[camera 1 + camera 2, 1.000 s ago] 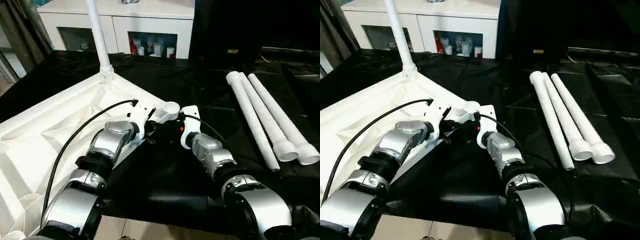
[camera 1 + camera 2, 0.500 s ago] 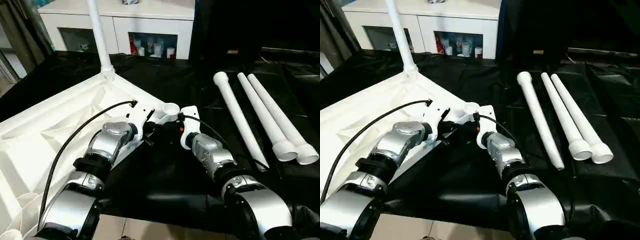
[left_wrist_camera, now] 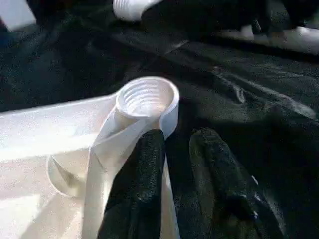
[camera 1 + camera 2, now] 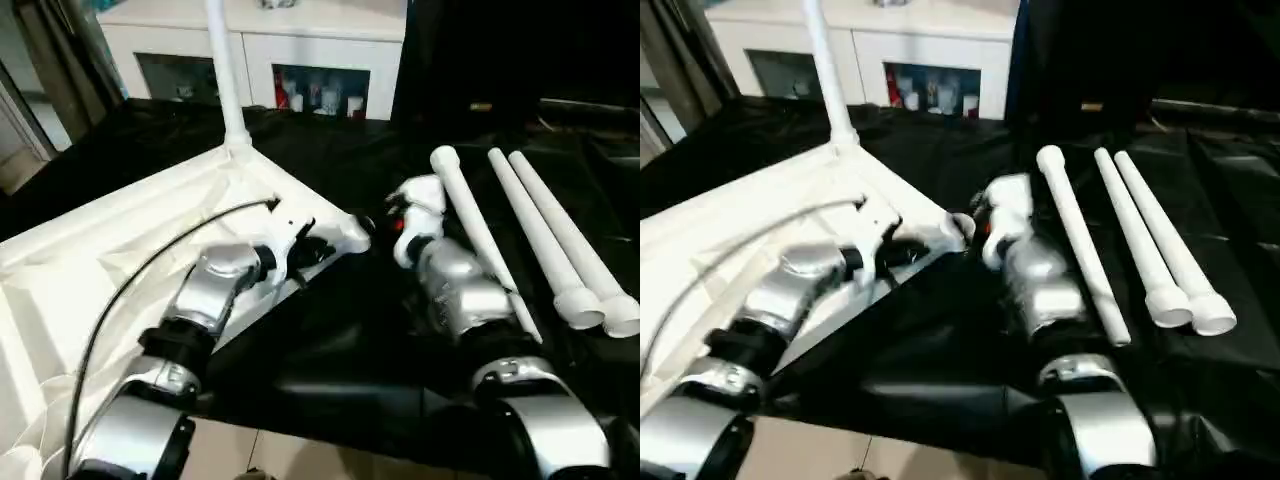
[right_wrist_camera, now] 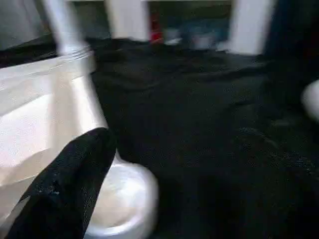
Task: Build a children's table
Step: Insert table leg to table base
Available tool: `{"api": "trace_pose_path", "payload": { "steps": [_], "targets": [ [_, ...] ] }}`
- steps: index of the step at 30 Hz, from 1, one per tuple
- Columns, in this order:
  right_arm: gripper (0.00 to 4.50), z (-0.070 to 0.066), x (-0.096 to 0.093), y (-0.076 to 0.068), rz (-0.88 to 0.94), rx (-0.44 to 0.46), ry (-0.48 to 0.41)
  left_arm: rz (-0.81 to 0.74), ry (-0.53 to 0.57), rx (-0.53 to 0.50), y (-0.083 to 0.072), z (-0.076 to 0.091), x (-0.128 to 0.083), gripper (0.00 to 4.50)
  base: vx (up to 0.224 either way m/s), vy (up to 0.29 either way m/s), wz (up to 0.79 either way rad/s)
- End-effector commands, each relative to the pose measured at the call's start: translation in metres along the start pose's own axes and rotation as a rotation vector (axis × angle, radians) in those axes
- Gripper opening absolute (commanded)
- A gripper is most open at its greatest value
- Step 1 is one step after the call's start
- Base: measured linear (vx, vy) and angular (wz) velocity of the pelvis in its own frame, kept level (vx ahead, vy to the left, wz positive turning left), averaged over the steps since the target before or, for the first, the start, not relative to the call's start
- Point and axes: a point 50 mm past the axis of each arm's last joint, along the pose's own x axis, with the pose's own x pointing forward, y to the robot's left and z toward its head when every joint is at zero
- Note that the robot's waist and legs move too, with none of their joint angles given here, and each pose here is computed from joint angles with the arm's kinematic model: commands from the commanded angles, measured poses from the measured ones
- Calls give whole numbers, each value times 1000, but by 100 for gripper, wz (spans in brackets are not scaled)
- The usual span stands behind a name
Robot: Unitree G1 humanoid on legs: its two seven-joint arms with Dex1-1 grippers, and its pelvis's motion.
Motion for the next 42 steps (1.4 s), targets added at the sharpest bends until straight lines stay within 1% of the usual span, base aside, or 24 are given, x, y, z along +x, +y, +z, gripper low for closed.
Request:
{"api": "trace_pose_path", "payload": {
  "steps": [1,2,3,4,5,6,7,8,10,11,12,13,15,16,19,21,22,23,25,28,31,35,38,42],
  "targets": [
    [426,-3,-4,-6,-38,15,16,-13,-10,27,-1,3,-1,142,0,0,0],
    [426,-3,-5,-10,-61,-2,28,-13,-25,28,1,5,-4,148,0,0,0],
    [426,-2,-8,-16,-128,-64,88,2,-53,16,3,10,-9,169,0,0,0],
    [426,-1,-11,-22,-166,-88,146,7,-73,4,4,14,-14,169,0,0,0],
    [426,-1,-11,-22,-166,-88,146,7,-73,4,4,14,-14,178,0,0,0],
    [426,0,-14,-26,-191,-101,186,9,-85,-4,5,17,-18,183,0,0,0],
    [438,0,-14,-27,-193,-98,187,8,-85,-6,5,17,-18,199,0,0,0],
    [445,6,-24,-39,-233,-63,216,-31,-86,-44,-1,21,-28,208,0,0,0],
    [450,6,-29,-46,-254,-57,251,-68,-84,-60,-7,23,-33,223,0,0,0],
    [450,6,-30,-47,-256,-57,255,-72,-83,-61,-8,23,-33,232,0,0,0],
    [450,5,-32,-50,-261,-57,281,-88,-88,-64,-11,23,-34,241,0,0,0],
    [450,-1,-38,-57,-278,-52,347,-137,-106,-88,-20,24,-36,250,0,0,0],
    [450,-7,-45,-64,-298,-47,405,-179,-119,-106,-29,23,-36,256,0,0,0],
    [450,-8,-47,-65,-305,-47,419,-185,-118,-104,-31,23,-36,261,0,0,0],
    [450,-2,-57,-69,-337,-52,449,-231,-119,-127,-41,28,-39,292,0,0,0],
    [450,-1,-59,-70,-348,-55,458,-238,-123,-133,-43,29,-39,298,0,0,0],
    [450,2,-64,-75,-372,-65,489,-243,-119,-132,-45,31,-40,304,0,0,0],
    [450,5,-68,-79,-389,-75,494,-240,-114,-123,-46,32,-40,315,0,0,0],
    [450,6,-70,-81,-395,-81,491,-240,-113,-122,-47,32,-40,336,0,0,0],
    [450,13,-75,-82,-405,-83,478,-249,-114,-127,-49,33,-40,348,0,0,0],
    [450,20,-79,-84,-417,-77,464,-254,-101,-124,-51,32,-40,348,0,0,0],
    [450,17,-83,-88,-432,-59,488,-246,-88,-126,-52,31,-41,348,0,0,0],
    [450,8,-87,-89,-428,-38,533,-242,-67,-117,-54,28,-41,348,0,0,0],
    [450,1,-89,-87,-415,-10,568,-248,-63,-119,-55,28,-41,348,0,0,0]
  ]
}}
